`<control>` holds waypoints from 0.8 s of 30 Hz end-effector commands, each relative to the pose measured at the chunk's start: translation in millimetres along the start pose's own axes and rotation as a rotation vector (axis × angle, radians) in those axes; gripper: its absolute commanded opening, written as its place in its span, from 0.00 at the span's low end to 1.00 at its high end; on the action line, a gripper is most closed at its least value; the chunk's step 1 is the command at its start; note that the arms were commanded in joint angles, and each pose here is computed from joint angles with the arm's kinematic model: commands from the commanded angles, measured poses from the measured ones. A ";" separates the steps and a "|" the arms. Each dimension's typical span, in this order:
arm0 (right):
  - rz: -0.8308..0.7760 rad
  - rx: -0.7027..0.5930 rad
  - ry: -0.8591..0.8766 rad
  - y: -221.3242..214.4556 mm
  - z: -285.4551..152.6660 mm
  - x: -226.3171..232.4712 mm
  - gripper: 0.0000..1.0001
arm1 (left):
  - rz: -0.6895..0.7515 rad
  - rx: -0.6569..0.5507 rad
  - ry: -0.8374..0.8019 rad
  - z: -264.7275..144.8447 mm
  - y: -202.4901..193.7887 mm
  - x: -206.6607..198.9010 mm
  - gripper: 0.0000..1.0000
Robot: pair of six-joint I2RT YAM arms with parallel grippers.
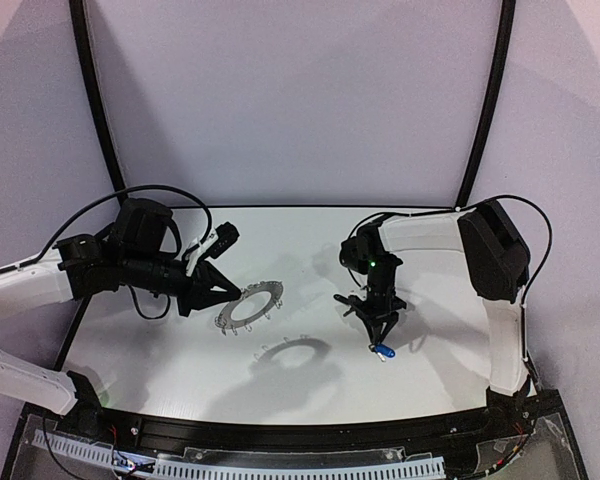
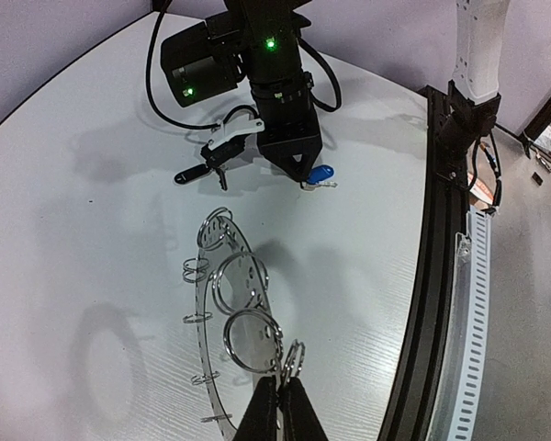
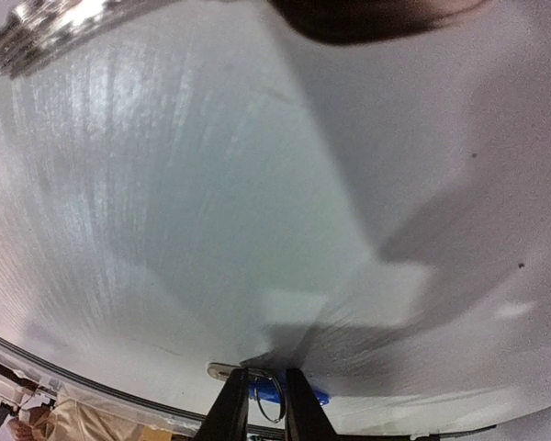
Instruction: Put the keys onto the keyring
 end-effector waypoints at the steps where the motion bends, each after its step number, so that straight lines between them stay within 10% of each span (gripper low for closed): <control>1: 0.014 -0.043 -0.014 13.4 4.3 -3.4 0.16 | 0.003 -0.024 -0.004 -1.3 6.2 -1.8 0.01; 24: -0.009 -0.051 -0.035 13.0 1.6 -6.7 0.15 | -0.014 -0.016 -0.016 -0.5 4.5 -3.2 0.01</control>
Point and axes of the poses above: each gripper's point midway between its finger pads, its own z axis out along the fingers, its own x axis along the line the jaws close on, y = z × x, the point moved 4 cm from there along -z, back along the fingers, and after that the axes turned 4 degrees about z, right-handed, at the moved point
